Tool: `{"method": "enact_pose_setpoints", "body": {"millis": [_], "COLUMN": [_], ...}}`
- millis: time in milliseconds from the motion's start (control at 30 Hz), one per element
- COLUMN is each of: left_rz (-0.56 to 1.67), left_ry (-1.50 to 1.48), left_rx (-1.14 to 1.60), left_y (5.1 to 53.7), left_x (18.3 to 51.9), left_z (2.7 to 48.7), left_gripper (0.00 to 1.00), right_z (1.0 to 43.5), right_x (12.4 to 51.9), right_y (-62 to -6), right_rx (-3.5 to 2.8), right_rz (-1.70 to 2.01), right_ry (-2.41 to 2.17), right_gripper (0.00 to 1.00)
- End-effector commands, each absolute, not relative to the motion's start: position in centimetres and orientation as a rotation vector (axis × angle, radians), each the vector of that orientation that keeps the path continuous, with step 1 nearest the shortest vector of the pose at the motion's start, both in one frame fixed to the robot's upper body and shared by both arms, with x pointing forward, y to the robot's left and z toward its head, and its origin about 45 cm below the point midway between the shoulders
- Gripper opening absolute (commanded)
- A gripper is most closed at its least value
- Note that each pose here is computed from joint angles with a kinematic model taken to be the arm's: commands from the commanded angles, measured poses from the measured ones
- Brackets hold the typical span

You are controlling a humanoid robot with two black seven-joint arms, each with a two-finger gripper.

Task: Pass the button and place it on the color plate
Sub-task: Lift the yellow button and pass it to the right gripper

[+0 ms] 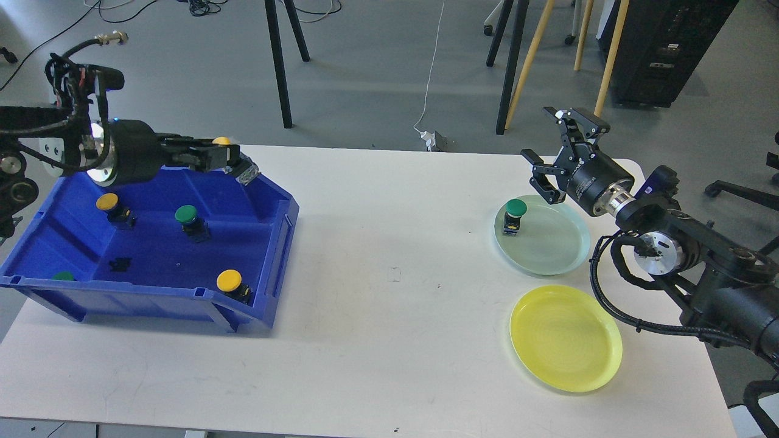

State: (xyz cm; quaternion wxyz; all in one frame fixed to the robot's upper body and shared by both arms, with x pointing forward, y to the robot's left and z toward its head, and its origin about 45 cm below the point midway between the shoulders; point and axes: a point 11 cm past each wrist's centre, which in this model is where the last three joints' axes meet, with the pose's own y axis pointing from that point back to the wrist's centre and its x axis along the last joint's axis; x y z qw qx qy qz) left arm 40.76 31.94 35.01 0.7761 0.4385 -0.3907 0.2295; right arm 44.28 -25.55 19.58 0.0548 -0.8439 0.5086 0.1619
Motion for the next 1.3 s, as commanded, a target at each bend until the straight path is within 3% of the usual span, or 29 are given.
{"method": "enact_pose_setpoints", "body": {"millis": [0,200,568,1035,1269], "left_rz": [0.567,0.562,0.522,0.517,0.502], "left_ry": [-0.838,-0.806,-0.759,-0.738,-0.737], "left_rx": [0.807,0.659,0.593,0.573,0.569], "left_y": [30.3,25.4,21.2,20.2,19.4], "left_x": [41.8,43.7,44.9,45.2,45.1], "left_z": [38.6,39.8,38.0,37.4,37.1], "left_gripper": [0.25,0.25,0.25,0.25,0.25], "right_z": [20.8,22.7,26.5,27.1,27.5], "right_x": [44.7,44.8,44.1,44.6,44.7], "right_y": [-22.6,-15.8,-6.4,-6.8,-6.9], "right_rx": [-2.569,-2.568,-2.573,-2.552,-2.527], "right_rz": [0.488,0.519,0.532,0.516,0.5], "right_ry": [1.442,1.223,0.962,0.99,0.989], "right_gripper": [0.81,0.81,0.81,0.81,0.65]}}
